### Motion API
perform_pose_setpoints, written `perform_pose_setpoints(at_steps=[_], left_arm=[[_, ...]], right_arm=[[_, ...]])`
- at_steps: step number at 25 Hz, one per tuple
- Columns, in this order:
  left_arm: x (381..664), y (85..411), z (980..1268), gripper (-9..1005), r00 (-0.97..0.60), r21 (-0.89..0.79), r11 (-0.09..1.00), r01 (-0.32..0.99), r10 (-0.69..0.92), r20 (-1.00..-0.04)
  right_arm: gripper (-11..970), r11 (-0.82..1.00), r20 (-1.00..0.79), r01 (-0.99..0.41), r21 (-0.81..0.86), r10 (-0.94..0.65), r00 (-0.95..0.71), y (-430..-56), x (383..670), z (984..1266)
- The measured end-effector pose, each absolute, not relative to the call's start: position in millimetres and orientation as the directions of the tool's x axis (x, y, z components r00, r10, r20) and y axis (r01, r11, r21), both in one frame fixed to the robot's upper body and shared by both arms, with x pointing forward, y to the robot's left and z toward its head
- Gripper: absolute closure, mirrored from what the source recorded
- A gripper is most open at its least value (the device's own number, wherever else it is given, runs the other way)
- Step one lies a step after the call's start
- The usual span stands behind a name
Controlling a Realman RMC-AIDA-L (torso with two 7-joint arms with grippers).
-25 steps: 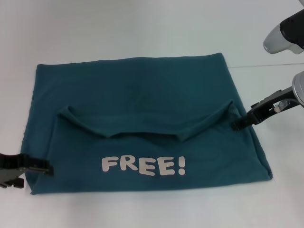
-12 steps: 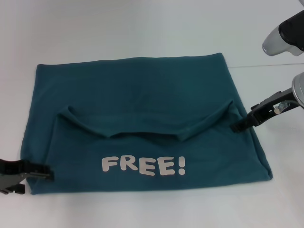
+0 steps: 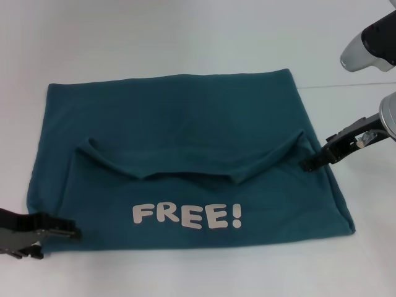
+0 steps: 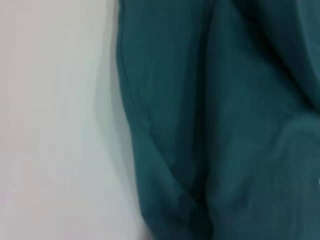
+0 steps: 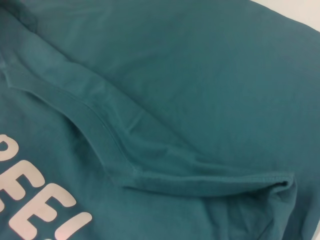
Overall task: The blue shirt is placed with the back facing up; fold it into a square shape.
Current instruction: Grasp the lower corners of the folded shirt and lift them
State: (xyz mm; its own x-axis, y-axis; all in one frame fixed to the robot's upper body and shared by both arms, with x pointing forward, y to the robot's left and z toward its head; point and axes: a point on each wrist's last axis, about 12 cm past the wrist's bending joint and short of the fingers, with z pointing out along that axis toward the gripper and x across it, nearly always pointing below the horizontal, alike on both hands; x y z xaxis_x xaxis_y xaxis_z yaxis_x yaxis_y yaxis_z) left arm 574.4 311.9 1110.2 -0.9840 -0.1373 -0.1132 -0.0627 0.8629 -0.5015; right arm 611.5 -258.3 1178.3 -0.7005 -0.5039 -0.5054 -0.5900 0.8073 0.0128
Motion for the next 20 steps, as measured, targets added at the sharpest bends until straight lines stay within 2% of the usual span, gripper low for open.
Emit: perform_pose_setpoints(at_steps=[12, 20], left_arm=[[580.0, 300.3, 1106.6, 58, -0.985, -0.523, 0.851, -0.039, -0.122, -0.125], [582.3, 300.2, 1108.4, 270, -0.983, -0.531, 0.847, -0.007, -0.103, -0.153]], right_arm=[[41, 0.809, -0.501, -0.587, 0.017, -0.501, -0.706, -259.8, 610.0, 1176.6], [41, 0.810, -0.498, -0.587, 0.020, -0.501, -0.708, -260.5, 609.0, 1176.6]])
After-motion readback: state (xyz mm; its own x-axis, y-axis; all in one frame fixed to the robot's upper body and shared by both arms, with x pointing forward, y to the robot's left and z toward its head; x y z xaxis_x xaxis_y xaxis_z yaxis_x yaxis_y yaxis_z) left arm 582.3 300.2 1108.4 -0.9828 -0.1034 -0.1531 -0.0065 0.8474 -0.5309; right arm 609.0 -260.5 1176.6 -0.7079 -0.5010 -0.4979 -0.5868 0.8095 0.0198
